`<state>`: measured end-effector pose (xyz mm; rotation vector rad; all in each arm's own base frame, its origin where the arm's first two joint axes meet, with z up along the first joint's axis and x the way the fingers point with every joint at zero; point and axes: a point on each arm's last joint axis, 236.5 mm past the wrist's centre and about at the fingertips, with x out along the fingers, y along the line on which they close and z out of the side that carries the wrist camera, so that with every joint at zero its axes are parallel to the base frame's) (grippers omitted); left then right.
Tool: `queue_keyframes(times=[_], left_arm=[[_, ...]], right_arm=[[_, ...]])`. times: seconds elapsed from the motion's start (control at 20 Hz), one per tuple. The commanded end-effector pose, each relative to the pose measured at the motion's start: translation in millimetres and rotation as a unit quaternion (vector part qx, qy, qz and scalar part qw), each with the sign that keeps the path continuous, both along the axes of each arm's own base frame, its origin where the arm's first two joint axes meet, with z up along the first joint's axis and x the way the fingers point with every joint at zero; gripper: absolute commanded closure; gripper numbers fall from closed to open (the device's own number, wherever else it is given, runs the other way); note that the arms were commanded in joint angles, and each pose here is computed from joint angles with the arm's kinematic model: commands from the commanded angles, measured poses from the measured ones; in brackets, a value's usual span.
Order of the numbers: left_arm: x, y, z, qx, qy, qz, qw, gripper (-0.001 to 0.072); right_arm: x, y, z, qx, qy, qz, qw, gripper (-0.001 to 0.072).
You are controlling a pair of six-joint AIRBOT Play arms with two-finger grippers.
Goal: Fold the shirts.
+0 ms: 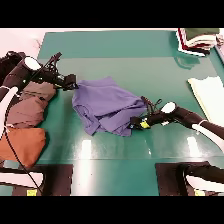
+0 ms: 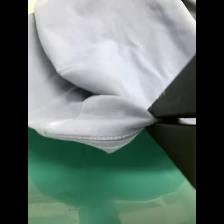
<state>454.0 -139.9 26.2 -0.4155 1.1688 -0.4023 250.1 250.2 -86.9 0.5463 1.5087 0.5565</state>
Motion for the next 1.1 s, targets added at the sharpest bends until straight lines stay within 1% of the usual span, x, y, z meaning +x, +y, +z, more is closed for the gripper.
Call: queue_keyframes(times=[0.0, 0.15, 0.25, 0.35, 0.45, 0.55, 0.7, 0.95, 1.05], left_arm=[[9.5, 12.5, 27.9, 0.017, -0.052, 0.015, 0.998, 0.068], [18.4, 35.2, 97.7, 0.015, -0.149, 0.056, 0.987, 0.068], [11.4, 51.3, 148.4, 0.015, -0.208, 0.077, 0.975, 0.068], [-2.9, 60.6, 199.9, 0.02, -0.265, 0.083, 0.96, 0.068], [-24.7, 60.7, 262.5, 0.027, -0.338, 0.075, 0.938, 0.0681], [-53.6, 58.2, 326.2, 0.027, -0.405, 0.07, 0.911, 0.068], [-113.0, 52.5, 418.7, 0.027, -0.501, 0.059, 0.863, 0.0681], [-225.1, 40.6, 531.2, 0.034, -0.623, 0.036, 0.781, 0.0681], [-253.4, 37.2, 554.6, 0.032, -0.652, 0.032, 0.757, 0.0681]], right_arm=[[6.4, -16.7, 9.2, -0.048, -0.037, 0.031, 0.998, 0.0697], [21.9, -66.5, 37.7, -0.104, -0.086, 0.005, 0.991, 0.0697], [31.0, -104.1, 61.6, -0.13, -0.12, -0.024, 0.984, 0.0697], [41.3, -139.9, 91.3, -0.137, -0.156, -0.08, 0.975, 0.0697], [49.3, -174.9, 127.1, -0.138, -0.202, -0.146, 0.959, 0.0697], [50.1, -204.6, 174.5, -0.146, -0.253, -0.187, 0.938, 0.0697], [38.6, -231.6, 269.8, -0.173, -0.351, -0.201, 0.898, 0.0698], [-0.9, -237.6, 409.3, -0.207, -0.478, -0.216, 0.826, 0.0697], [-9.7, -237.7, 443.8, -0.217, -0.503, -0.216, 0.808, 0.0698]])
